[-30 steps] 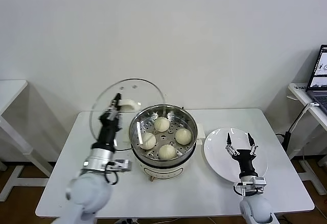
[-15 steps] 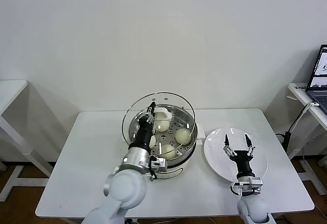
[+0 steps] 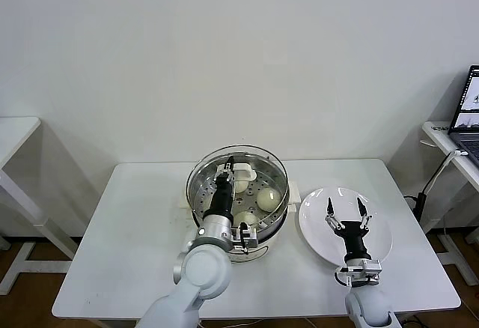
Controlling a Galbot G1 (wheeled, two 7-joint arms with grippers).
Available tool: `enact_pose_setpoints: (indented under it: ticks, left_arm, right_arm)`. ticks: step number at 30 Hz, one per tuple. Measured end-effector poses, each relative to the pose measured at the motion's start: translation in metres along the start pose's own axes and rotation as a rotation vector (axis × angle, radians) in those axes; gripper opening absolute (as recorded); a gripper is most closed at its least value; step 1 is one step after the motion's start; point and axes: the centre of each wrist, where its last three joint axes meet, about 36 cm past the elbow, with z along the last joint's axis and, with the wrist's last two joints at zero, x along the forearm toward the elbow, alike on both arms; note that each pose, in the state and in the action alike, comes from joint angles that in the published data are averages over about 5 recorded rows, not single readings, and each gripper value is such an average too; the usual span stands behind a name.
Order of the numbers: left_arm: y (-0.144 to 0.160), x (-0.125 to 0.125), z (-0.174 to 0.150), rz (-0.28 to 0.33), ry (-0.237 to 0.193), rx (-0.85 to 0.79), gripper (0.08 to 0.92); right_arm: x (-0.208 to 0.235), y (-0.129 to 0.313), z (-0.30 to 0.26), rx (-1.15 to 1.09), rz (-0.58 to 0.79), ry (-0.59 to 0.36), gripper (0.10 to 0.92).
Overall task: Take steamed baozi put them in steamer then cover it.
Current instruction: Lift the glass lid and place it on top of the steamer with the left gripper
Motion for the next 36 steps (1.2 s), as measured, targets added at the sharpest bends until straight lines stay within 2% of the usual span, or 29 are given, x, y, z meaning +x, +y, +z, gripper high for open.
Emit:
enact_pose_setpoints:
  ticks: [9, 36]
  left_arm:
    - [-0.009, -0.005, -0.009, 0.021, 0.018, -0.007, 0.189]
    - [-0.031, -0.011, -0.022, 0.032, 0.04, -0.074, 0.189]
  right_arm:
    - [-0.001, -0.001, 0.001, 0.001, 0.002, 0.001, 0.823]
    - [-0.003, -0.001, 0.004, 0.002, 0.006, 0.002, 0.823]
